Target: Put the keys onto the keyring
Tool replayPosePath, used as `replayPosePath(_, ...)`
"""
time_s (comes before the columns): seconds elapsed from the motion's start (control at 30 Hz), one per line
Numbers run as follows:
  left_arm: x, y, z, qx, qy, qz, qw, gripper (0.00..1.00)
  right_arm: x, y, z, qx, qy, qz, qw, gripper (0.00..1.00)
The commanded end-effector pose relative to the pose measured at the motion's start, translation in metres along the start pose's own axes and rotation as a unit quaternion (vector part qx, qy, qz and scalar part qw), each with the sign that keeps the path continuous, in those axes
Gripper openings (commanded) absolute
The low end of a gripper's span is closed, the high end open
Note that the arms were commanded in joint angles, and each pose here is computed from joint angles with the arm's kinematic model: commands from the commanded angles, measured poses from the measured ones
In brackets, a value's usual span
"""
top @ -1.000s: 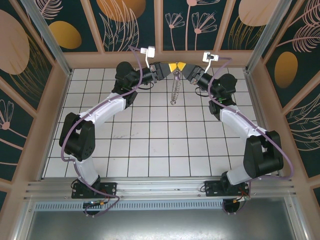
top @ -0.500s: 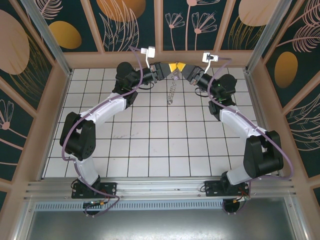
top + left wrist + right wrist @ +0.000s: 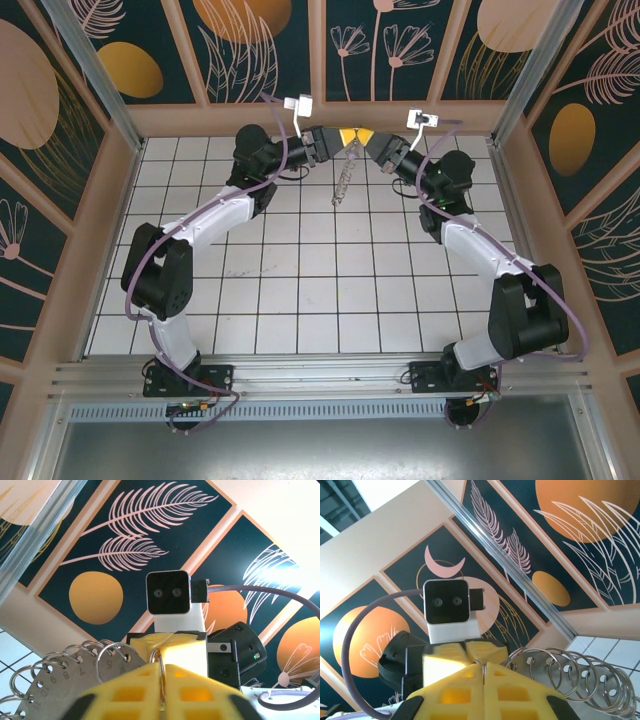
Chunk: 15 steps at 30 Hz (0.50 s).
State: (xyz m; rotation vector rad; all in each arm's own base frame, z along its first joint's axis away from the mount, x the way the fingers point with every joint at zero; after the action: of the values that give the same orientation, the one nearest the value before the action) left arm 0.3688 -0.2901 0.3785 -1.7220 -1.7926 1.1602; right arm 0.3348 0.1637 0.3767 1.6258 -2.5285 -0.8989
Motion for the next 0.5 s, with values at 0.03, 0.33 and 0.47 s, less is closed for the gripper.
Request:
replayPosePath(0.03,-0.001,-0.022,-0.013,-0.062,-0.003,-0.007,0.998,0.39,0.007,0.008,-0.023,0.062,0.025,-0.021,0.998,0.0)
replayPosePath(0.33,0.013,-0.02,-0.027,-0.1,0.044,-0.059,0.992,0.54,0.002,-0.003,-0.037,0.121,0.151,-0.08,0.978,0.0)
replayPosePath(0.47,0.008,-0.016,-0.026,-0.096,0.079,-0.051,0.991,0.53,-0.002,-0.013,-0.034,0.115,0.18,-0.097,0.972,0.0)
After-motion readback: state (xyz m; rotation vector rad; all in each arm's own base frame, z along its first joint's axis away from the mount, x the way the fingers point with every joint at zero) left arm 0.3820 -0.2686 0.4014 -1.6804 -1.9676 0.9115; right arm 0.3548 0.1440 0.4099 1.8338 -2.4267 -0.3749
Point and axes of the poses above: each hand's point on the last joint's axis, 136 mm out from that joint toward the fingers, its own x axis back along the fingers, its own y axis along the line the jaws close on, z = x × y, the point moved 8 cm from there along x, back along the fingers, and after that the axes turned 13 degrees about x, right-handed, at the moved point
